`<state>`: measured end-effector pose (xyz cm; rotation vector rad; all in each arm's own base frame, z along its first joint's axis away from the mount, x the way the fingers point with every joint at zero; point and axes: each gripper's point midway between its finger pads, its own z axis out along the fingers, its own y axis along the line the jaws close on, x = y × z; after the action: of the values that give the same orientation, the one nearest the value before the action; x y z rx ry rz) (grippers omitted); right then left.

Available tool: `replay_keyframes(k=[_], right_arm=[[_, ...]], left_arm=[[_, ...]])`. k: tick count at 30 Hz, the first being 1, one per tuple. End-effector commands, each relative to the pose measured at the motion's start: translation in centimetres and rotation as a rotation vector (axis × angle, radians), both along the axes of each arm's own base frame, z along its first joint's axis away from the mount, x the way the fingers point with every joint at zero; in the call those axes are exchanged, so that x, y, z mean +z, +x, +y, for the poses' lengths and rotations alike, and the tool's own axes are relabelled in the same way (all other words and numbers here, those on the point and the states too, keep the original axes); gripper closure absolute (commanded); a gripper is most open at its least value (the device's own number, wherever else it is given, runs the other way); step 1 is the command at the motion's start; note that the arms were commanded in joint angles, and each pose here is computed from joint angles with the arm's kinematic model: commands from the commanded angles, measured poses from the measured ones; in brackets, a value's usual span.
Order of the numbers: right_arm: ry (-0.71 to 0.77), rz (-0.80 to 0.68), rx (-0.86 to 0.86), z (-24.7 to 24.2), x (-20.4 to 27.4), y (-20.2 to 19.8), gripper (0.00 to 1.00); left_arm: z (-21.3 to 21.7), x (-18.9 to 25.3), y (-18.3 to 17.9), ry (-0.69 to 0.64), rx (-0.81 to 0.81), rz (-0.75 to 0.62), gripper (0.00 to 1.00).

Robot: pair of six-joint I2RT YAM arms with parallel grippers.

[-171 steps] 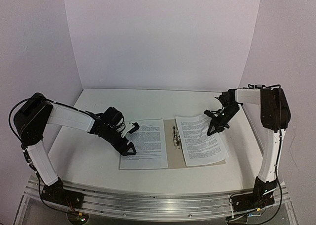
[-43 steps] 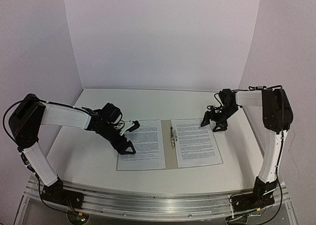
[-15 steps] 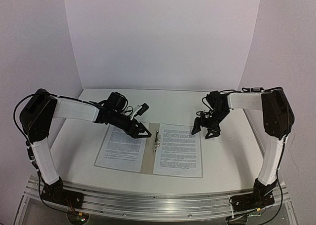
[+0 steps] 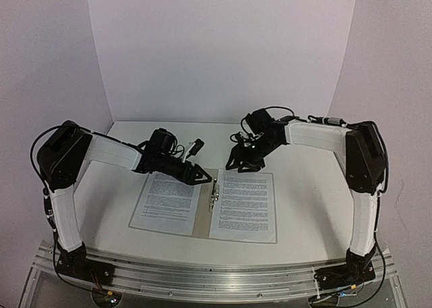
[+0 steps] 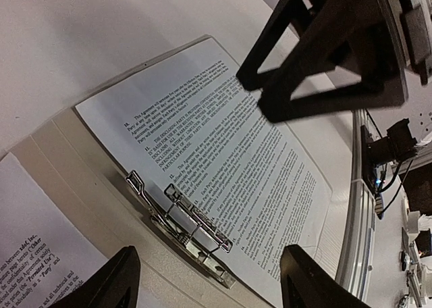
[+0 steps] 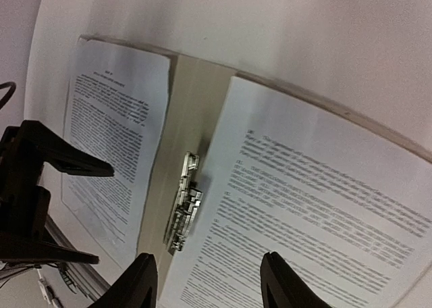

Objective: Put the files into the folder

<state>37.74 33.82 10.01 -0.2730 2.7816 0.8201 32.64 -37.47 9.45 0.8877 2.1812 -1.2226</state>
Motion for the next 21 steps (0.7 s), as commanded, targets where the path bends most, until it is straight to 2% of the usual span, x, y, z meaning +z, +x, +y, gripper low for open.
replay_keyframes(k=[1,2,4,6,13,21], right_arm=[[0.135,0.074,0.026,4.9,-1.1,-0.8,0.55],[0.143,0.084,0.031,5.3,-1.4,-1.0,0.59],[0.176,0.129,0.048,6.7,-2.7,-1.8,0.74],[0.167,0.138,0.053,7.1,-3.6,-2.1,0.83],[0.156,0.172,0.05,6.9,-4.7,-3.0,0.93],[0.135,0.207,0.072,7.4,-6.3,-4.7,0.95]], left_arm=[[-0.8,0.6,1.1,-0.06,0.015,-0.025,0.28],[-0.9,0.5,1.1,-0.061,0.017,-0.027,0.28],[-0.9,0.0,1.9,-0.049,0.044,-0.038,0.29],[-0.8,-0.3,2.2,-0.039,0.055,-0.047,0.3],[-0.3,-1.5,2.2,-0.016,0.083,-0.027,0.31],[-0.2,-1.5,2.5,-0.009,0.095,-0.039,0.32]])
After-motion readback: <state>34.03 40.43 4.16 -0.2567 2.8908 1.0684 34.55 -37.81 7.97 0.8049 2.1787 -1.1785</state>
